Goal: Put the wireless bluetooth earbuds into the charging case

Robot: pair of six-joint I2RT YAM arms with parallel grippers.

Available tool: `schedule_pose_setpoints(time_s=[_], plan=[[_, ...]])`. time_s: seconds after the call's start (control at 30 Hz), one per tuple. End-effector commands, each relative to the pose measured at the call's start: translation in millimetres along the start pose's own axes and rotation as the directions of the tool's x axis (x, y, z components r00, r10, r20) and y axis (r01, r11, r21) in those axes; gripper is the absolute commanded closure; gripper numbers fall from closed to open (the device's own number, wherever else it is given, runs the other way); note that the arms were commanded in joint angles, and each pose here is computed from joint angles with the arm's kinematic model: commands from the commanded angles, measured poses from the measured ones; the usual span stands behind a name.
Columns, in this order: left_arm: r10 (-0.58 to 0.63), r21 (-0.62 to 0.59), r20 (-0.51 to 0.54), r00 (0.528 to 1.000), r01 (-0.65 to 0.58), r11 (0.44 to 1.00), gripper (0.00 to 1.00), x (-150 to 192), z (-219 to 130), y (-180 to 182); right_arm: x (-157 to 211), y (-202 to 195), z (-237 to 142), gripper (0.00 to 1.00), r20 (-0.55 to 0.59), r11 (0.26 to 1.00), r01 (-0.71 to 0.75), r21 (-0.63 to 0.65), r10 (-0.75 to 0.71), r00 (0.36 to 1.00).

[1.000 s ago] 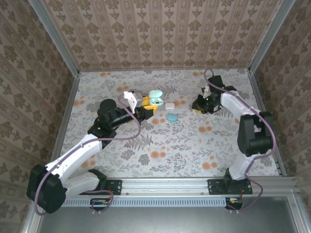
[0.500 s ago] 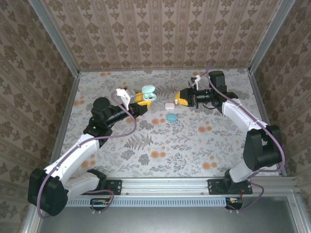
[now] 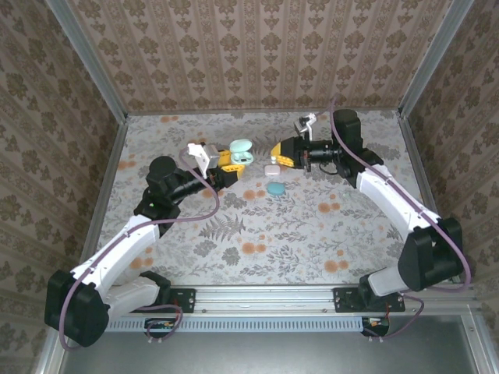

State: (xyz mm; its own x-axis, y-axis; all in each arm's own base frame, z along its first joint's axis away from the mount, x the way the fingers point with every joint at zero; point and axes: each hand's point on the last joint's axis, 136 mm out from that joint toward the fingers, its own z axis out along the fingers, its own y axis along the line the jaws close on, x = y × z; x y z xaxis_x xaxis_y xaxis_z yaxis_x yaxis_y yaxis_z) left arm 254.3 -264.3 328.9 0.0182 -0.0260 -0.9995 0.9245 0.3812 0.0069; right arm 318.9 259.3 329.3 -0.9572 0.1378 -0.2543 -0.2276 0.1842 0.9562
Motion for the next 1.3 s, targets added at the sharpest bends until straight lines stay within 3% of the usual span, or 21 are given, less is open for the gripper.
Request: schedule_pose_setpoints(time_s=[0.0,0.37,0.9,1.27], plan=[[0.064,0.035,0.023,0.998,-0.065,0.997,0.74,-3.3,2.2,-6.5,-1.7,60.6,-1.2,0.79,0.106,0.970,0.240,-0.028,-0.236,0.966],[0.078,0.052,0.022,0.997,-0.079,0.996,0.75,-3.2,11.0,-11.9,11.9,76.0,22.2,0.79,0.161,0.911,0.402,0.092,-0.412,0.897],[0.081,0.054,0.025,0.996,-0.082,0.995,0.74,-5.3,15.8,-14.6,15.7,54.1,45.4,0.79,0.124,0.906,0.381,0.184,-0.406,0.905],[0.075,0.043,0.026,0.997,-0.076,0.996,0.75,-4.7,16.3,-13.6,20.1,52.3,56.2,0.79,0.110,0.915,0.368,0.165,-0.388,0.915]])
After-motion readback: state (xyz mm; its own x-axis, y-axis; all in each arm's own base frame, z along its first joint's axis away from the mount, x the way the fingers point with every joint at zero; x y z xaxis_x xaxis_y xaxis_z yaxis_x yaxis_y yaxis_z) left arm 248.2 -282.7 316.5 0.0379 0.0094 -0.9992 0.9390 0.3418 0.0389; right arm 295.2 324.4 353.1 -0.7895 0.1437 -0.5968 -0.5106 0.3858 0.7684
